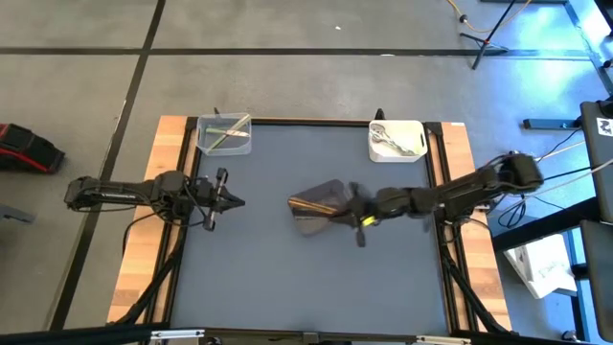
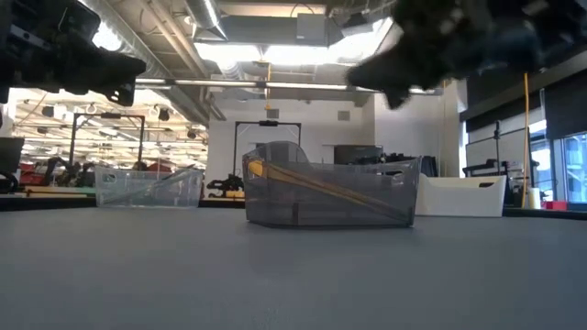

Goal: Sort silverware by color (type)
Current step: Return to Home Position

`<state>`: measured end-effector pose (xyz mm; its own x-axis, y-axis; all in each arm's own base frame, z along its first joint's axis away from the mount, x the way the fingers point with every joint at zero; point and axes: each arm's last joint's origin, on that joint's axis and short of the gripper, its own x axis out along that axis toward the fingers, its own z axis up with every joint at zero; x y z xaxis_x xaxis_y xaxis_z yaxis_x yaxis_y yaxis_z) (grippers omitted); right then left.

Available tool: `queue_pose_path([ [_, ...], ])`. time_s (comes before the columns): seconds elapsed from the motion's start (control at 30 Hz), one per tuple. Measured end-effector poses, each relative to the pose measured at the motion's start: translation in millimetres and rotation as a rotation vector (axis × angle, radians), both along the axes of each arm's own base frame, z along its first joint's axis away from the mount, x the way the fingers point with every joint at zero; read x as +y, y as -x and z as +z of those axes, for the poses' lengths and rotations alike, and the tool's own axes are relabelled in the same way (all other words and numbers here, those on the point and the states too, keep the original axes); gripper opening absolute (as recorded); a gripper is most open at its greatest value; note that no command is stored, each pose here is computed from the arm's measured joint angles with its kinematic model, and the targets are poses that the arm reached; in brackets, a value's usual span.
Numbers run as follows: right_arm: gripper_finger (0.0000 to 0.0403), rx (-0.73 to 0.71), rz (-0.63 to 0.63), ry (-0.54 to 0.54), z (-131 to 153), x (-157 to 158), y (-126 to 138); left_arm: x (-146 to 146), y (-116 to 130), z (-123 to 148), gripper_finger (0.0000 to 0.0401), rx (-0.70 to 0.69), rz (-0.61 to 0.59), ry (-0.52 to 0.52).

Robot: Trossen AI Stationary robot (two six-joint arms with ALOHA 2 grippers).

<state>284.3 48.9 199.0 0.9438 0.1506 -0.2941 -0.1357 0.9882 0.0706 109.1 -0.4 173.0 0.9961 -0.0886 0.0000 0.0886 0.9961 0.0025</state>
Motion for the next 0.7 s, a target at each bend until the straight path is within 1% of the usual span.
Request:
queue_pose_path([
  [0.13,0.0013,-0.093,-0.063,-0.062,-10.5,-19.6,43.5,-0.1,0.0,0.1,0.0008,-0.001,-0.002,0.000],
  [0.27,0.0012,-0.168,-0.124,-0.097,-21.2,-35.6,78.1,-0.1,0.0,0.1,0.0008,-0.002,-0.002,-0.004],
  [0.37,0.0012,-0.209,-0.166,-0.118,-28.1,-44.3,98.9,-0.1,0.0,0.0,0.0008,0.000,-0.002,-0.001],
  [0.53,0.0012,-0.247,-0.228,-0.138,-37.0,-54.6,123.1,0.0,-0.2,-3.6,0.0008,0.002,0.000,0.000],
  [0.7,0.0012,-0.250,-0.261,-0.139,-42.9,-59.0,137.1,1.2,-0.4,-7.0,0.0008,0.020,0.043,0.002],
])
